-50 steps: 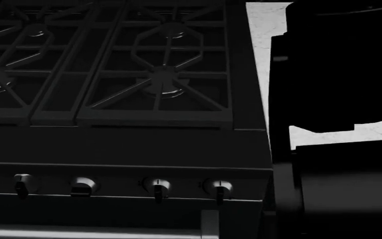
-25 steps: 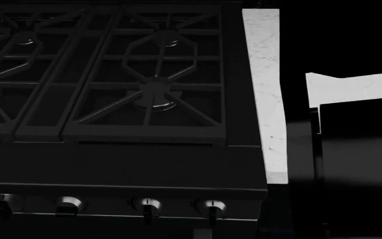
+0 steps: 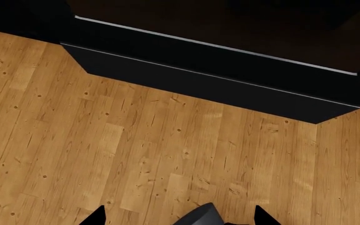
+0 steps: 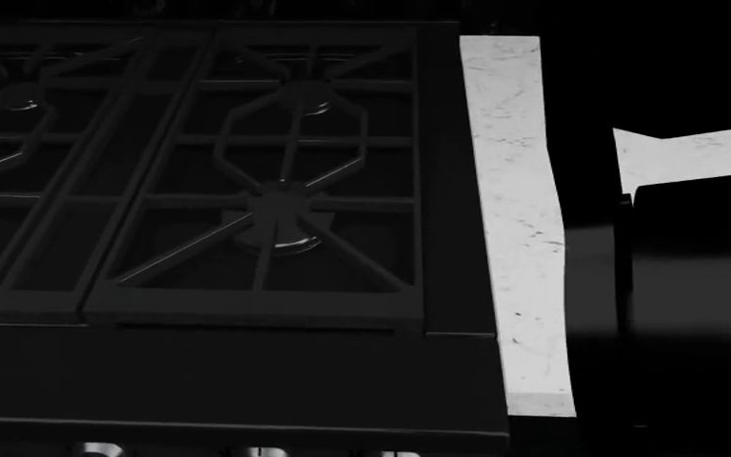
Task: Press the stop button on the microwave
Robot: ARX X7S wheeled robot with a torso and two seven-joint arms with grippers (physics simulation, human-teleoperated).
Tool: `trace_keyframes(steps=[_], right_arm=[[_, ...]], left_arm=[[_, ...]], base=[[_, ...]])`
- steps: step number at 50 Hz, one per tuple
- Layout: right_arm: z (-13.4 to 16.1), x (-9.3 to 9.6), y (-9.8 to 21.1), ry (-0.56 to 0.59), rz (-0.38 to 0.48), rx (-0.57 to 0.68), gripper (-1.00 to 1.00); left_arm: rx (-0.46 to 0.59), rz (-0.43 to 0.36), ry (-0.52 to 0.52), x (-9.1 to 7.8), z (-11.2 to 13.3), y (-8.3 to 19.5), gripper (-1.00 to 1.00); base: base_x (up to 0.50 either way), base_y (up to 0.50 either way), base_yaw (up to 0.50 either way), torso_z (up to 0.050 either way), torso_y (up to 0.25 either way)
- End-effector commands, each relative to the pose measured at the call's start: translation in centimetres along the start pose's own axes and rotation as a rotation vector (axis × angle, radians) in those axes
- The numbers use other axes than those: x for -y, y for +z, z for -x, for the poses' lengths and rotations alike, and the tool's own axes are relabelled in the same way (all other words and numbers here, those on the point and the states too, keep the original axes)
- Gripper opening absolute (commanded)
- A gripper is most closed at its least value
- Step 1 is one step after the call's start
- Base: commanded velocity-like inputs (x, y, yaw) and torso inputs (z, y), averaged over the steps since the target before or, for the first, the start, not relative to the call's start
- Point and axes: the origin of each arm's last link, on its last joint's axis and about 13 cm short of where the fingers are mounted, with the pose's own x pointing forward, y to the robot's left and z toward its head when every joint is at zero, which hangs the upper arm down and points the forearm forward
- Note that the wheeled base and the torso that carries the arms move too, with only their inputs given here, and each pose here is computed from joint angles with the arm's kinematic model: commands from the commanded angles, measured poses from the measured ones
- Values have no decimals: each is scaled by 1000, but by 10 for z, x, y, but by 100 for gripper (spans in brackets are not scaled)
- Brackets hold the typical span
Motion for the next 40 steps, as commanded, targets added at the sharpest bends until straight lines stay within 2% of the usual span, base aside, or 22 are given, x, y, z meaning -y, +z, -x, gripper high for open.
trace_keyframes(steps=[1,5,8,13,14,22,25,33,40], right_arm=[[3,-4,2,-4,21,29,100],[5,-6,1,33,21,19,100],[1,-3,-1,-9,27,1,100],[2,-6,-5,0,37,-6,100],[3,-8,-6,29,35,6,100],[4,-10,-11,46,37,-5,100],[2,-10,-13,40,43,-8,100],[2,-9,-13,46,45,-9,100],[2,-7,-11,28,51,15,100]], left_arm=[[-5,1,1,0,1,-1,100],[-5,1,1,0,1,-1,100],[-5,1,1,0,1,-1,100],[-5,1,1,0,1,-1,100],[-5,1,1,0,1,-1,100],[-5,1,1,0,1,-1,100],[-5,1,1,0,1,-1,100],[-5,1,1,0,1,-1,100],[-5,1,1,0,1,-1,100]], base=[[0,0,0,50,33],[60,0,0,50,36],[500,-73,0,50,36],[465,-46,0,50,35],[0,0,0,50,35],[104,0,0,50,35],[497,0,0,50,35],[0,0,0,50,36],[309,-19,0,50,36]])
